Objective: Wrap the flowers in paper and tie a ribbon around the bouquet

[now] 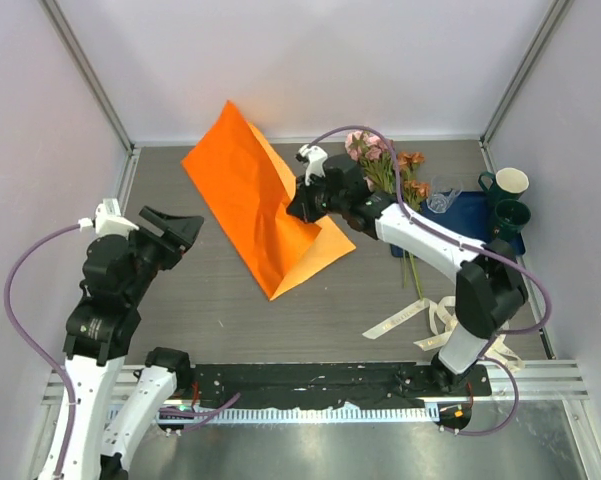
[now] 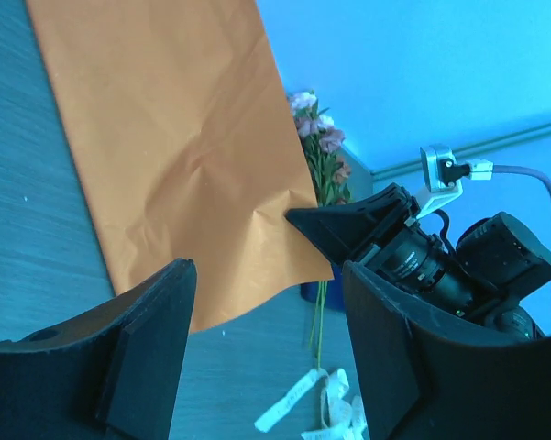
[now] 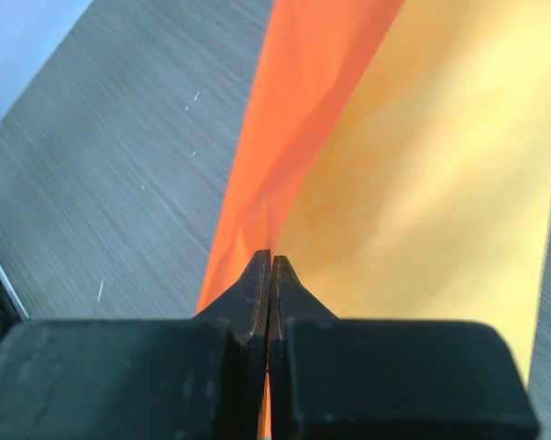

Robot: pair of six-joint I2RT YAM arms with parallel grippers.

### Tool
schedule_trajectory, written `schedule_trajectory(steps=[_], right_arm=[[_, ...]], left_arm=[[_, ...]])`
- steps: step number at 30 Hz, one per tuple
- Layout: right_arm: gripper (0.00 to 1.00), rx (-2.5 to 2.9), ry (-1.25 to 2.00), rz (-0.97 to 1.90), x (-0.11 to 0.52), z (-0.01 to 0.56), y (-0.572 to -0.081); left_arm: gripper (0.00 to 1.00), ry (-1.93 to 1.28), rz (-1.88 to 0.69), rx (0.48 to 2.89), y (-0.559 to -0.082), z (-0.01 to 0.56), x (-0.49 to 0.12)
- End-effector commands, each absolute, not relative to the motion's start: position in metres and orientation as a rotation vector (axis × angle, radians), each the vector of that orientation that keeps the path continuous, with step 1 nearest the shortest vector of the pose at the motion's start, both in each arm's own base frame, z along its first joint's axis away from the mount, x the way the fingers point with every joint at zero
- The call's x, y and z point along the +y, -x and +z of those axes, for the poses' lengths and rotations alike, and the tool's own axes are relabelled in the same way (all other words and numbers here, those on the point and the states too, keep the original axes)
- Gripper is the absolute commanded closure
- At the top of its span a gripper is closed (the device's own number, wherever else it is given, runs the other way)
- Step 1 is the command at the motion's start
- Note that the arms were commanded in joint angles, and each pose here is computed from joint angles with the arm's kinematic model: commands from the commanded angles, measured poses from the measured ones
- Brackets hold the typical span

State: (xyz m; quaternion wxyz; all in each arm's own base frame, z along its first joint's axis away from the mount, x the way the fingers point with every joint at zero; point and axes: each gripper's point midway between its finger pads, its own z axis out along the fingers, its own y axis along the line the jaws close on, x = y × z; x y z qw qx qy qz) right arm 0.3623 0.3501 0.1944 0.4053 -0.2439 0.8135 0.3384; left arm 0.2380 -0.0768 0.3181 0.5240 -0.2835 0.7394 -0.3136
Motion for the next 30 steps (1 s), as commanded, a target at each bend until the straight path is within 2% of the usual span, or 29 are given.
schedule_trajectory(steps=[1, 5, 6, 7, 10, 12, 16, 17, 18, 22, 24, 25, 26, 29, 30], right_arm=[[1.00, 2.077, 0.856, 0.605, 0.350, 0.177, -0.321], [1.00, 2.064, 1.016, 0.574, 0.395, 0.163, -0.281], [1.00, 2.047, 1.033, 0.575, 0.408, 0.167, -0.277], [1.00, 2.035, 1.086, 0.596, 0.427, 0.163, -0.258], [0.99, 2.047, 1.117, 0.631, 0.468, 0.150, -0.236], [0.99, 2.087, 1.073, 0.676, 0.492, 0.142, -0.234], [0.99, 2.099, 1.063, 0.800, 0.535, 0.133, -0.226], [0.99, 2.060, 1.074, 0.850, 0.550, 0.148, -0.223], [0.98, 2.092, 1.100, 0.831, 0.557, 0.125, -0.222], [0.96, 2.071, 1.081, 0.840, 0.584, 0.126, -0.235], [0.91, 2.021, 1.025, 0.862, 0.598, 0.146, -0.250], [0.90, 2.043, 1.013, 0.868, 0.605, 0.130, -0.254], [0.89, 1.995, 0.992, 0.916, 0.618, 0.149, -0.258], [0.70, 1.973, 0.985, 1.037, 0.642, 0.146, -0.259], [0.55, 1.980, 1.009, 1.106, 0.645, 0.150, -0.251]], left_arm=[[0.32, 0.736, -0.788, 1.962, -0.211, 0.287, -0.088], [0.30, 0.812, -0.648, 1.904, -0.199, 0.292, -0.060], [0.29, 0.872, -0.522, 1.879, -0.194, 0.287, -0.039], [0.22, 0.905, -0.449, 1.873, -0.192, 0.283, -0.027], [0.12, 0.951, -0.225, 1.965, -0.185, 0.261, -0.004], [0.10, 0.965, -0.149, 2.037, -0.176, 0.252, 0.001], [0.08, 0.997, -0.091, 1.935, -0.171, 0.273, 0.018], [0.08, 1.003, -0.068, 1.915, -0.167, 0.277, 0.024], [0.07, 0.995, -0.041, 1.899, -0.165, 0.282, 0.029], [0.07, 0.962, 0.030, 1.913, -0.163, 0.296, 0.036], [0.07, 0.943, 0.040, 1.942, -0.165, 0.299, 0.034], [0.07, 0.934, 0.051, 1.947, -0.165, 0.300, 0.035], [0.07, 0.935, 0.066, 1.949, -0.163, 0.301, 0.037], [0.06, 0.916, 0.109, 1.921, -0.161, 0.313, 0.045], [0.06, 0.906, 0.117, 1.909, -0.162, 0.320, 0.047]])
